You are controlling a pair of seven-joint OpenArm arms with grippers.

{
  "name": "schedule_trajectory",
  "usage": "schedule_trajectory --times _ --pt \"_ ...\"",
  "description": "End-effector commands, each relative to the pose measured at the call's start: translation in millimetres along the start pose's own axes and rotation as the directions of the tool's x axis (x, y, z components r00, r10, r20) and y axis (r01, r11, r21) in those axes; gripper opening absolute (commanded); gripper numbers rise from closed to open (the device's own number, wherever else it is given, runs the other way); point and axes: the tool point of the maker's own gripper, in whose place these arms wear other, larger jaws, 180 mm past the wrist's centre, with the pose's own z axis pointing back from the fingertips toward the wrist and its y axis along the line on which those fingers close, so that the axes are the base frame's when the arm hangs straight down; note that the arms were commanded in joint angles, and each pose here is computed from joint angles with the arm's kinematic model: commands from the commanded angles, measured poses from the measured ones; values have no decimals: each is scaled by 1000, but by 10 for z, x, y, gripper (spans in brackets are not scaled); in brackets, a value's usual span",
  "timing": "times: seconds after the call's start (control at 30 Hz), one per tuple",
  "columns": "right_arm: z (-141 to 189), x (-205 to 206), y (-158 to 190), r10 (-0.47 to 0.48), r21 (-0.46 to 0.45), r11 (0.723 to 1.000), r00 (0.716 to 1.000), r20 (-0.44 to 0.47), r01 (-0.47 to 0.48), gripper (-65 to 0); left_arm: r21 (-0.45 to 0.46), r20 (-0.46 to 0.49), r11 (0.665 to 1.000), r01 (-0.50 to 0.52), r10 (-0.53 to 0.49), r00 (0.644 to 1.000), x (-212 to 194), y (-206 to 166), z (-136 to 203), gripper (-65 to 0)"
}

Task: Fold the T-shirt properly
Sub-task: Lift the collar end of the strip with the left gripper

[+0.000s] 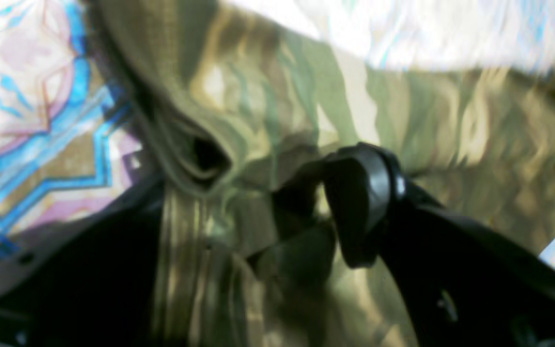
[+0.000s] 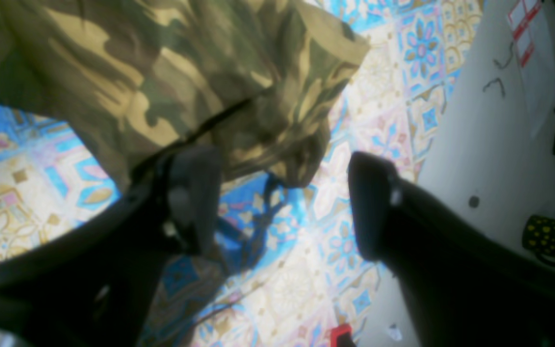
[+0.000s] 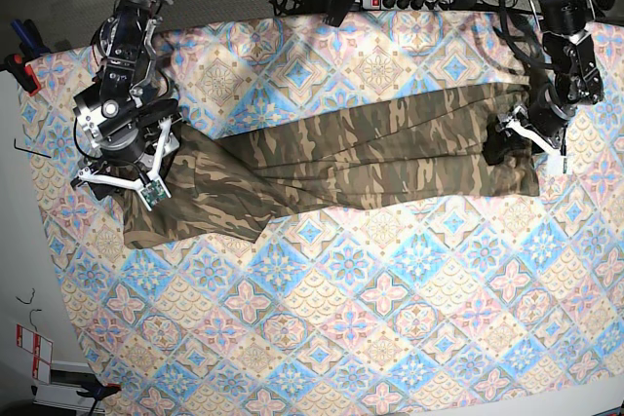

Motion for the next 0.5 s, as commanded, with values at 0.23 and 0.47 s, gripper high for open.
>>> schedule_trajectory --times 0.23,0.47 --pt "36 60 -103 0 -29 1000 1000 25 1 -241 86 -127 992 -95 106 986 -250 202 -151 -253" --pt "41 -36 -32 2 -14 1000 1000 8 -2 -241 77 -120 989 -126 135 984 -274 152 -240 -365"
